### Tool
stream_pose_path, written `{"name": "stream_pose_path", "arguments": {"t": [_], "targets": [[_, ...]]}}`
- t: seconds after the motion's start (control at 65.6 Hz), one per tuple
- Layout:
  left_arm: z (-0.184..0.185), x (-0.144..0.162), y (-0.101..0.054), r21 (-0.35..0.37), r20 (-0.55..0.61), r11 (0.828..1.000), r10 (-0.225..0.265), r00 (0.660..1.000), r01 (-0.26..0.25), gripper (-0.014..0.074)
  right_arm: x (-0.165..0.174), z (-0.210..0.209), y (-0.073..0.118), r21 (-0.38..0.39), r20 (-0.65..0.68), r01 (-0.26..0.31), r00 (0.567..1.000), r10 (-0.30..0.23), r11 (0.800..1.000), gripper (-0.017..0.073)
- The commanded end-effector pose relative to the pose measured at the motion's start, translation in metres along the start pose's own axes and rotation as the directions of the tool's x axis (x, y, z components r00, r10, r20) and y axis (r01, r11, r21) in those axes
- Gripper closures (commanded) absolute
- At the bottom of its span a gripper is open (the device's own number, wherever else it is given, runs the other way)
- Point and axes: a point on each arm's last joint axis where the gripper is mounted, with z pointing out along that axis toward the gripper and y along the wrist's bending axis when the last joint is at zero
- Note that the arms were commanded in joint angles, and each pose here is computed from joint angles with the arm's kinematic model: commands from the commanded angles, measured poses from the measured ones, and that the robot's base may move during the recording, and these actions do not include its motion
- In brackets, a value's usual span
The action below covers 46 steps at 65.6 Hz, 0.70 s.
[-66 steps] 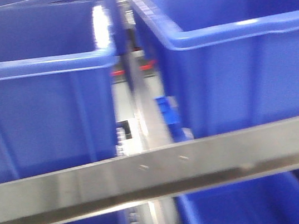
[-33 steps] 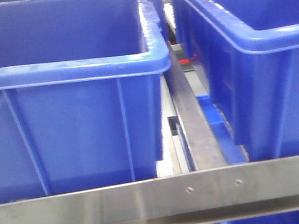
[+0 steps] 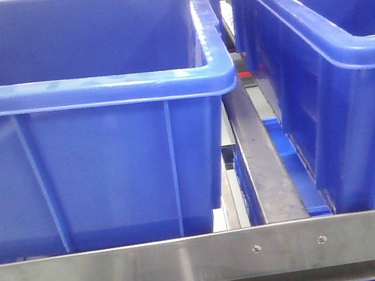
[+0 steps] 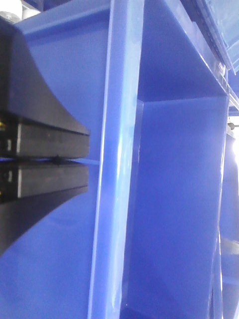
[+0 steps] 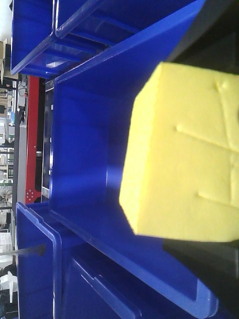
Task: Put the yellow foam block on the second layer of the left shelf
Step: 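Extend the right gripper with the cube into the blue bin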
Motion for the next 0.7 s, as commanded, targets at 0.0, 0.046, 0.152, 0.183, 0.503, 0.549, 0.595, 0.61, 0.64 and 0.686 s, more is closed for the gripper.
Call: {"name": "stream_pose_path", "arguments": {"t": [0.0, 0.046, 0.152, 0.183, 0.503, 0.549, 0.595, 0.61, 0.64, 0.686], "targets": [[0.001, 0.001, -0.001, 0.02, 0.062, 1.0, -0.007, 0.998, 0.006, 0.0457, -0.016, -0.006, 0.0, 0.002, 0.122, 0.013, 0.992, -0.013, 1.0, 0.0238], [0.001, 0.001, -0.001, 0.02, 0.062, 1.0, -0.007, 0.998, 0.006, 0.0457, -0.016, -0.006, 0.0, 0.002, 0.122, 0.013, 0.992, -0.013, 1.0, 0.0238], [0.001, 0.001, -0.001, 0.02, 0.062, 1.0, -0.007, 0.998, 0.006, 0.0457, -0.016, -0.006, 0.0, 0.002, 0.122, 0.013, 0.992, -0.013, 1.0, 0.0238], [0.001, 0.001, -0.001, 0.02, 0.062, 1.0, -0.007, 0.998, 0.006, 0.0457, -0.016, -0.007, 0.0, 0.002, 0.125, 0.013, 0.992, -0.013, 1.0, 0.0238], [0.001, 0.001, -0.001, 0.02, 0.062, 1.0, -0.007, 0.998, 0.006, 0.0457, -0.013, 0.006, 0.0, 0.003, -0.023, 0.01, 1.0, -0.01, 1.0, 0.0239], [0.001, 0.001, -0.001, 0.02, 0.062, 1.0, -0.007, 0.998, 0.006, 0.0457, -0.017, 0.013, 0.0, 0.002, -0.046, 0.011, 0.999, -0.011, 1.0, 0.0239], [0.001, 0.001, -0.001, 0.019, 0.056, 1.0, -0.007, 0.998, 0.006, 0.0457, -0.024, 0.02, 0.0, 0.002, -0.065, 0.011, 0.998, -0.011, 1.0, 0.0239], [0.001, 0.001, -0.001, 0.019, 0.056, 1.0, -0.007, 0.998, 0.006, 0.0457, -0.027, 0.023, 0.001, 0.002, -0.067, 0.012, 0.998, -0.012, 1.0, 0.0239], [0.001, 0.001, -0.001, 0.019, 0.056, 1.0, -0.007, 0.998, 0.006, 0.0457, -0.032, 0.029, 0.001, 0.001, -0.082, 0.012, 0.997, -0.012, 1.0, 0.0239], [0.001, 0.001, -0.001, 0.019, 0.056, 1.0, -0.007, 0.998, 0.006, 0.0457, -0.04, 0.041, 0.001, 0.001, -0.119, 0.013, 0.993, -0.013, 1.0, 0.0239]]}}
